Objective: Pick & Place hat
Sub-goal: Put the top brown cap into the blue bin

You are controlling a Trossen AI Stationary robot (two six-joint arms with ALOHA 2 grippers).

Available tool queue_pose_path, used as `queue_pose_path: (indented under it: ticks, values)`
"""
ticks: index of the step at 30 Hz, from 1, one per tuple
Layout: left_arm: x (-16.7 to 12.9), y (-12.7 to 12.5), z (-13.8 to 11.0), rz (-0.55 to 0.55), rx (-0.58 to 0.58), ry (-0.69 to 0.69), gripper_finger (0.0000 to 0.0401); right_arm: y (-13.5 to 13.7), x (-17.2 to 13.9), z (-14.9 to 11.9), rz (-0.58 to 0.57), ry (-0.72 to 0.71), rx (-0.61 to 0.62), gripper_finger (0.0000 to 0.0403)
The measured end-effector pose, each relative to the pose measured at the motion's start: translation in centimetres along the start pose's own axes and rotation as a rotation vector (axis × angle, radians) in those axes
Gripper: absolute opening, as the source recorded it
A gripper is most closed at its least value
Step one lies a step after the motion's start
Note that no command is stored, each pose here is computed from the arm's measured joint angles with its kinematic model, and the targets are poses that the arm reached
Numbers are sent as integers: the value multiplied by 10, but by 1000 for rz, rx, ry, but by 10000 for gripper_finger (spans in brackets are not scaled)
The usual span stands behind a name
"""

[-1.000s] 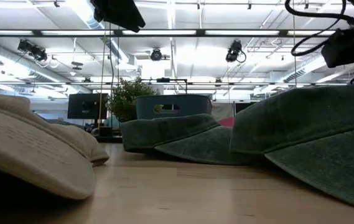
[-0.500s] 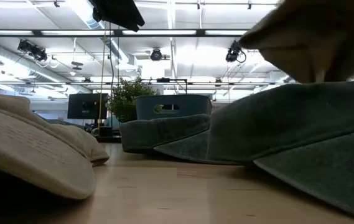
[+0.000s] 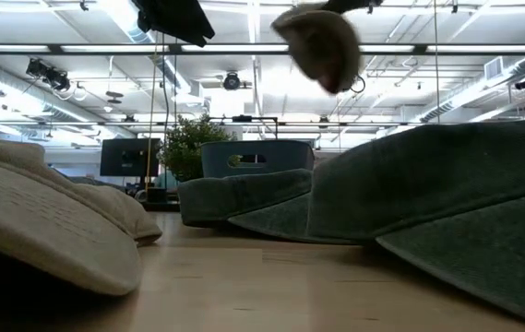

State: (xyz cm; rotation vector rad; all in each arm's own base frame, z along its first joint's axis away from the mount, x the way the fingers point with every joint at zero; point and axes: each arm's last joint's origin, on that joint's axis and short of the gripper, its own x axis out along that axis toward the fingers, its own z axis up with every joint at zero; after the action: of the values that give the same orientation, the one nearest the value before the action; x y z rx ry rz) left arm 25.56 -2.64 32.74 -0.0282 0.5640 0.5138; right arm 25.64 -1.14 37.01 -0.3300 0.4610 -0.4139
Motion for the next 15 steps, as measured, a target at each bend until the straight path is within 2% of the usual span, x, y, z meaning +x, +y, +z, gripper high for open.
queue_pose_path:
  ticks: [6, 11, 15]
  values:
    - [0, 0, 0, 0, -2, -2, 188, -4, 74, -12, -65, 39, -33, 0]
    - [0, 0, 0, 0, -2, -2, 188, 0, 130, -39, -92, 135, -89, 0]
    - [0, 0, 0, 0, -1, -1, 188, 8, 159, -62, -78, 222, -134, 0]
